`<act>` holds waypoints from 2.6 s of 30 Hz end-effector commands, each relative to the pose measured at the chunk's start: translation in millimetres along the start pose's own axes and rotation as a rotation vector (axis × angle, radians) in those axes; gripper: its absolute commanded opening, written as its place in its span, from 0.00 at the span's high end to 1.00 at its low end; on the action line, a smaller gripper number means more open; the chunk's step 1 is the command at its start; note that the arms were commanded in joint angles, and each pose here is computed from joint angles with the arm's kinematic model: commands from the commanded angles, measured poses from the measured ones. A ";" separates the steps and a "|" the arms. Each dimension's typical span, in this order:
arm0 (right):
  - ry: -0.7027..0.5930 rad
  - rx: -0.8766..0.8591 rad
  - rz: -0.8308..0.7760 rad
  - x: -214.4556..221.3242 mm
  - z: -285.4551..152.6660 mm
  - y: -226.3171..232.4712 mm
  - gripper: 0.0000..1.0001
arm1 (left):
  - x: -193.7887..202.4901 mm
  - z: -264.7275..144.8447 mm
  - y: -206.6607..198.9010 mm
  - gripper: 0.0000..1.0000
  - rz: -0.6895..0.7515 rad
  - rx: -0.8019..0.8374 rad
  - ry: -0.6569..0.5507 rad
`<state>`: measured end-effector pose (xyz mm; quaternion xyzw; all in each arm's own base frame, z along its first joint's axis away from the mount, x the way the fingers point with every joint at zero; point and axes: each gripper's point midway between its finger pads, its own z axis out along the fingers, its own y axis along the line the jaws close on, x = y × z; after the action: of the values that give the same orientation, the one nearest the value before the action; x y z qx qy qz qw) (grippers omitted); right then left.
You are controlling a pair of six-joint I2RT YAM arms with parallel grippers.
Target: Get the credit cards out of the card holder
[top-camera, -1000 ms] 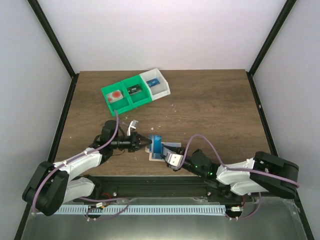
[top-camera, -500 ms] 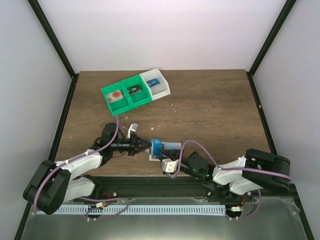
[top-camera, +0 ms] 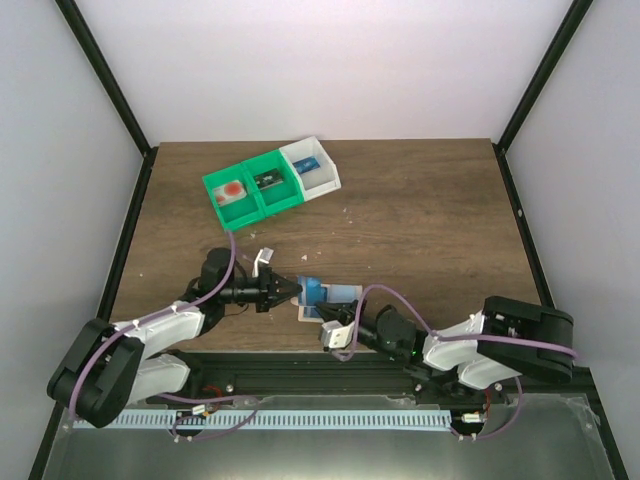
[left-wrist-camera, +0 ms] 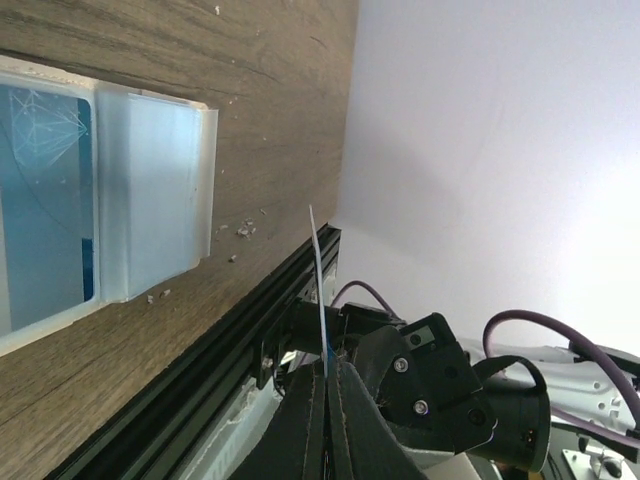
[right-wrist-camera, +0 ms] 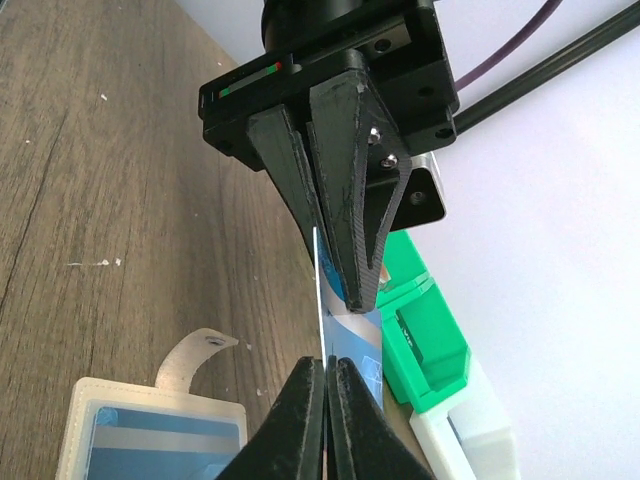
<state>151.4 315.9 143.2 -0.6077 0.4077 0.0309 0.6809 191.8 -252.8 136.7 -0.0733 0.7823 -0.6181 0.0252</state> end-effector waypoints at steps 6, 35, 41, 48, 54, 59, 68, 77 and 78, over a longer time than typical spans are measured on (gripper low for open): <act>0.000 0.113 0.025 -8.2 0.3 -29.0 0.99 | 6.6 -2.1 -14.2 0.62 0.039 0.040 0.025; -0.344 0.108 1.973 -19.1 -58.8 -127.5 1.00 | 4.0 -51.6 -92.2 0.41 0.499 0.232 -0.302; -0.410 0.062 2.104 -22.5 -54.8 -128.7 1.00 | 6.1 -49.5 -95.2 0.48 0.451 0.307 -0.278; -0.390 -0.056 2.230 -34.2 -34.1 -123.7 1.00 | 15.0 -39.0 -99.4 0.51 0.408 0.377 -0.210; -0.429 -0.057 2.254 -34.5 -29.4 -127.6 0.99 | 21.6 -30.4 -99.9 0.59 0.401 0.382 -0.187; -0.430 -0.001 2.263 -26.6 -31.3 -129.7 0.99 | 20.7 -32.1 -97.7 0.60 0.387 0.381 -0.207; -0.414 0.011 2.269 -24.5 -28.8 -129.1 0.99 | 17.7 -29.9 -102.4 0.76 0.388 0.384 -0.206; -0.388 0.036 2.281 -17.8 -26.8 -124.6 0.99 | 18.0 -27.0 -100.2 0.68 0.367 0.391 -0.191; -0.385 0.038 2.285 -16.9 -26.3 -124.0 0.99 | 17.4 -26.9 -100.6 0.67 0.364 0.392 -0.193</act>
<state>185.5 270.4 242.0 0.1222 0.6239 0.7080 0.3075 182.3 -251.5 227.0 0.0005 0.6620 -0.7192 0.2108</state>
